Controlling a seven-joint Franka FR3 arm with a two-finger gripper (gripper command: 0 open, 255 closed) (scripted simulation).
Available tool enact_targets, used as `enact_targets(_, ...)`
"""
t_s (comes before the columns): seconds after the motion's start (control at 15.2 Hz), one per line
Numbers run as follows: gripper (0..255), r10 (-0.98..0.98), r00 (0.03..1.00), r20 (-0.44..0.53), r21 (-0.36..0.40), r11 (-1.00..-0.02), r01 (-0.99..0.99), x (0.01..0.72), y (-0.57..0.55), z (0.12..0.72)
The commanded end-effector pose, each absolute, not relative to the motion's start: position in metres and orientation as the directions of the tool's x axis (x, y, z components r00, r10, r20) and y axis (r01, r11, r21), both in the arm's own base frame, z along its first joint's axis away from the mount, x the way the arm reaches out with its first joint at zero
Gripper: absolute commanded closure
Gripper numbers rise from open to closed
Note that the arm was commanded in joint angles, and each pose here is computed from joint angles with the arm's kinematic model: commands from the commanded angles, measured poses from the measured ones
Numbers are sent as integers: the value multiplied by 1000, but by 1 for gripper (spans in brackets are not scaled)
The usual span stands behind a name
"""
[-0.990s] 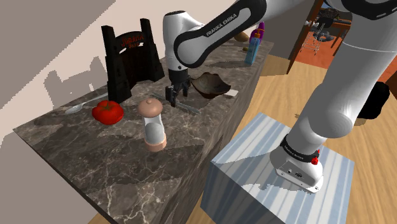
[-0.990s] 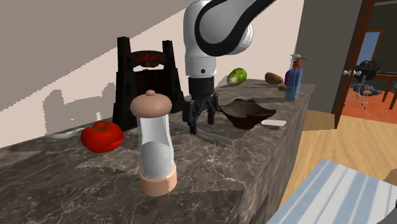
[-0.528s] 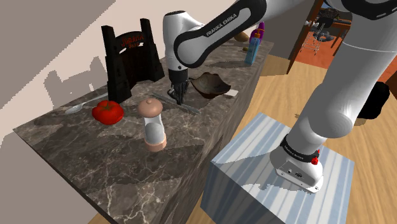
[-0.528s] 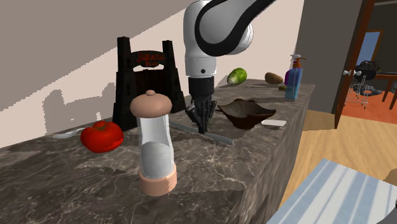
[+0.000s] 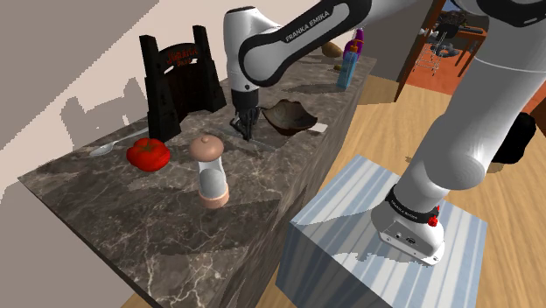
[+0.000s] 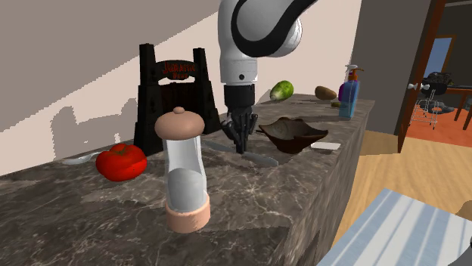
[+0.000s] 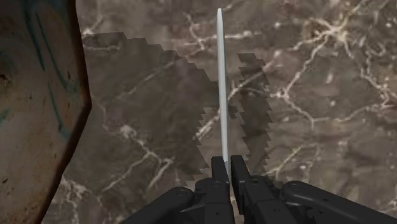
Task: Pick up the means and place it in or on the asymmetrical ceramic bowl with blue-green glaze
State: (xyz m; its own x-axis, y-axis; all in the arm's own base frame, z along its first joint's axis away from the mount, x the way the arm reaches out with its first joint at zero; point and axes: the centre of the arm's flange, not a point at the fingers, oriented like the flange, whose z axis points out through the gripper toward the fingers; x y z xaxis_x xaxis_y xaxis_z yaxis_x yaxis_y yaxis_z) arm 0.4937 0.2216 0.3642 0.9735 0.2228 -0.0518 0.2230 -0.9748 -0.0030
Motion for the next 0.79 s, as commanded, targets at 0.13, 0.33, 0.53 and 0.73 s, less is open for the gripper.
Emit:
enact_targets(0.13,255,223,973,-52,-3,-975,223,494,221,385)
enact_targets(0.33,255,223,973,-52,-3,-975,223,494,221,401)
enact_targets(0.53,255,223,973,-52,-3,-975,223,494,221,417)
enact_targets(0.73,255,223,973,-52,-3,-975,223,494,221,433)
